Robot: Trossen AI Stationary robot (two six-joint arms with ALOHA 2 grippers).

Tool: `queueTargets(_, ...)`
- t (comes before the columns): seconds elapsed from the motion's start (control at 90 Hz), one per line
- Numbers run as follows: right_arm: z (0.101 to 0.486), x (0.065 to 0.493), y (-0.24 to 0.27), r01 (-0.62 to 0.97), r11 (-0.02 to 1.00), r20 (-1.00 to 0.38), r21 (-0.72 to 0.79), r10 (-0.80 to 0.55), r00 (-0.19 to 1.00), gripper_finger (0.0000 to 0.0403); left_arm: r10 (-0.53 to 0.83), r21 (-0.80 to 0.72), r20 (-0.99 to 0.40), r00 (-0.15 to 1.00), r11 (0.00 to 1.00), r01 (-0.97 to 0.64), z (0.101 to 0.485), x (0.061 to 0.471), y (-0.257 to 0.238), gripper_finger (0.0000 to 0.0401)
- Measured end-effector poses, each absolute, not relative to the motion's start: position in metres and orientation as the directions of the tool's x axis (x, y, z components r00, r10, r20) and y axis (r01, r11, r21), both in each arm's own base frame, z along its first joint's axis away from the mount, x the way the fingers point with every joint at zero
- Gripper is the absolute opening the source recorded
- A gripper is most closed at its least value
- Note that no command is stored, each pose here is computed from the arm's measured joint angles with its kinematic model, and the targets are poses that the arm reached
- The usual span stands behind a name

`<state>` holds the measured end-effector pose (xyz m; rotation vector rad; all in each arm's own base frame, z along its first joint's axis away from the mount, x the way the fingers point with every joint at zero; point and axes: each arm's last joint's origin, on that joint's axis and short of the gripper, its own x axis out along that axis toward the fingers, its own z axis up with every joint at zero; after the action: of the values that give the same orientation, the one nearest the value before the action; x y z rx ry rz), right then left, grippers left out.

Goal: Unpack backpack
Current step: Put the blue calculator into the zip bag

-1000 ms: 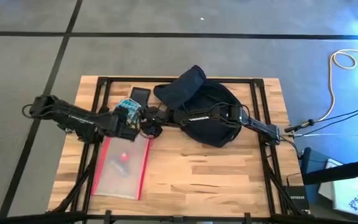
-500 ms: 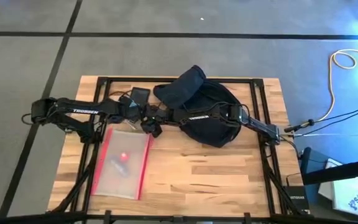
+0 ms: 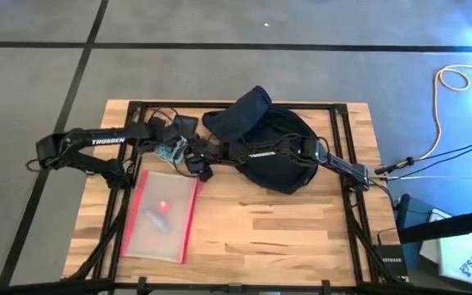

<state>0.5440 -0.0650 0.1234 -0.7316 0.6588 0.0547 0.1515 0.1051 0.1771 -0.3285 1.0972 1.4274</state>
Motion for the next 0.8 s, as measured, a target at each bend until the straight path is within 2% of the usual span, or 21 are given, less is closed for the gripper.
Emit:
queueTargets(0.244, 0.121, 0.543, -0.059, -0.343, 0.71, -0.596, -0.615, -0.135, 0.791, 0.0161, 0.613, 0.397, -0.753, -0.242, 0.129, -0.909, 0.175, 0.144, 0.133, 0.0)
queueTargets(0.478, 0.122, 0.545, -0.045, -0.396, 0.631, -0.587, -0.667, -0.118, 0.801, 0.0161, 0.535, 0.41, -0.807, -0.251, 0.201, -0.89, 0.156, 0.151, 0.139, 0.0)
queueTargets(0.611, 0.125, 0.547, -0.038, -0.364, 0.571, -0.556, -0.736, -0.202, 0.806, 0.0161, 0.526, 0.443, -0.802, -0.283, 0.204, -0.873, 0.147, 0.154, 0.139, 0.0)
queueTargets(0.733, 0.125, 0.548, -0.036, -0.386, 0.485, -0.547, -0.785, -0.248, 0.8, 0.0161, 0.536, 0.39, -0.814, -0.225, 0.216, -0.895, 0.147, 0.16, 0.138, 0.0)
queueTargets(0.8, 0.127, 0.548, -0.038, -0.362, 0.476, -0.527, -0.802, -0.276, 0.804, 0.0161, 0.535, 0.365, -0.822, -0.194, 0.235, -0.901, 0.147, 0.164, 0.136, 0.0)
